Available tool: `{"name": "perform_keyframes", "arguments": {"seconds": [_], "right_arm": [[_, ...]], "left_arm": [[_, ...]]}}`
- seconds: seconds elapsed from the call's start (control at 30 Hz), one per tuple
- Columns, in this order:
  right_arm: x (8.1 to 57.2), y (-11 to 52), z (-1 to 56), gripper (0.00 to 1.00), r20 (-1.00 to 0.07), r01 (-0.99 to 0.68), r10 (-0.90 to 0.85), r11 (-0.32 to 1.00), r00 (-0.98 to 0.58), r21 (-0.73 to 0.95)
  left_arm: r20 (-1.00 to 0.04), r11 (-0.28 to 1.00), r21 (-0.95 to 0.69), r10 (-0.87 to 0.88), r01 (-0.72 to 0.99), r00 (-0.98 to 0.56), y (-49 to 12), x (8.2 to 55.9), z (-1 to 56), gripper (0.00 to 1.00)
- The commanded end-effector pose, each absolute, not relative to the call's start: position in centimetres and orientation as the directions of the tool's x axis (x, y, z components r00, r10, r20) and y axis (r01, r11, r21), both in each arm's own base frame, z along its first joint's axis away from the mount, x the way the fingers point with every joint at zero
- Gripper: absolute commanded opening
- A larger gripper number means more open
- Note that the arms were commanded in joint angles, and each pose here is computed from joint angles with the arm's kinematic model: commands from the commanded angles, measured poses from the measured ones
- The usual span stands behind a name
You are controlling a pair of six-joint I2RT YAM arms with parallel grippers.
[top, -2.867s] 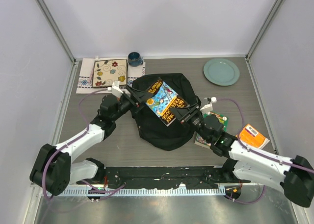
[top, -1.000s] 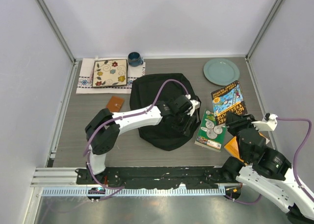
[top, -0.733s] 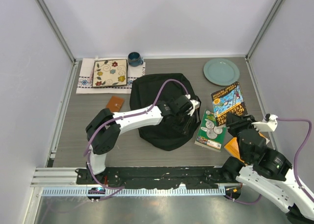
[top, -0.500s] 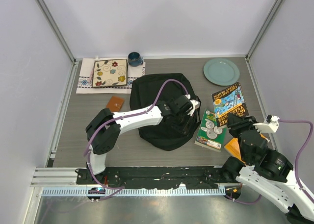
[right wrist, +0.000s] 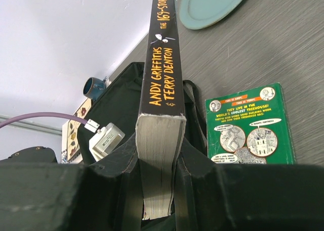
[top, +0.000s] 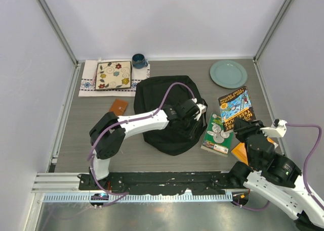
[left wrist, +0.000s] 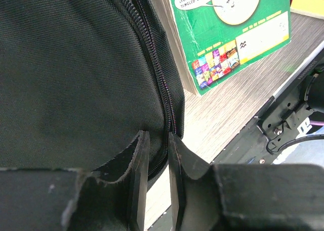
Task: Pack the student bag
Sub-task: Place the book in the student bag.
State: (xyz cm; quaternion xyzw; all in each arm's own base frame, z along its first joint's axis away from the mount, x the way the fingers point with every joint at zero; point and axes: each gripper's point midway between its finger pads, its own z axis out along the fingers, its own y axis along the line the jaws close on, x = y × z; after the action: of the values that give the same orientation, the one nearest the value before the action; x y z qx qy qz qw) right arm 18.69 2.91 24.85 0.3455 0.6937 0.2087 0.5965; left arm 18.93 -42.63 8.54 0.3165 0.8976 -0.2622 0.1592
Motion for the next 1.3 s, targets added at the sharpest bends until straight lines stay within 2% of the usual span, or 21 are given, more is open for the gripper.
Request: {"name": "perform_keyframes", "arguments": {"seconds": [0.0,0.13,0.33,0.43,0.63,0.87,1.03,1.17,1.27], "right_arm": [[18.9,2.3,27.0,0.01,-0.614,0.207,0.788,0.595,0.04,0.777],[18.9,2.2,26.8,0.02,-0.615,0.209,0.787,0.595,0.04,0.776],[18.9,2.3,26.7,0.02,-0.615,0.211,0.788,0.595,0.04,0.776],[19.0,2.3,26.7,0.02,-0.615,0.211,0.788,0.595,0.04,0.776],[19.0,2.3,26.6,0.02,-0.617,0.213,0.786,0.596,0.038,0.774],[18.7,2.1,25.8,0.02,-0.634,0.238,0.773,0.612,0.02,0.754],[18.2,2.0,24.7,0.02,-0.639,0.251,0.769,0.622,-0.019,0.741],[17.7,1.7,24.2,0.02,-0.632,0.257,0.775,0.616,-0.029,0.744],[17.5,1.4,24.0,0.02,-0.625,0.26,0.78,0.608,-0.019,0.75]], "left_arm": [[-0.484,0.663,-0.35,0.477,0.662,-0.734,-43.6,19.3,9.5,0.25],[-0.493,0.676,-0.295,0.498,0.676,-0.713,-43.6,19.3,9.2,0.25],[-0.507,0.7,-0.185,0.534,0.69,-0.677,-43.2,19.6,8.9,0.06],[-0.515,0.711,-0.151,0.537,0.687,-0.668,-43.0,19.8,8.8,0.0],[-0.556,0.739,-0.093,0.518,0.668,-0.65,-42.3,20.8,9.9,0.0],[-0.67,0.808,0.035,0.456,0.589,-0.585,-40.8,24.2,13.9,0.0],[-0.728,0.828,0.022,0.397,0.56,-0.559,-40.5,25.9,17.5,0.0],[-0.722,0.799,-0.046,0.388,0.599,-0.573,-41.2,25.6,18.2,0.0],[-0.698,0.765,-0.135,0.378,0.63,-0.608,-42.6,24.2,17.6,0.36]]}}
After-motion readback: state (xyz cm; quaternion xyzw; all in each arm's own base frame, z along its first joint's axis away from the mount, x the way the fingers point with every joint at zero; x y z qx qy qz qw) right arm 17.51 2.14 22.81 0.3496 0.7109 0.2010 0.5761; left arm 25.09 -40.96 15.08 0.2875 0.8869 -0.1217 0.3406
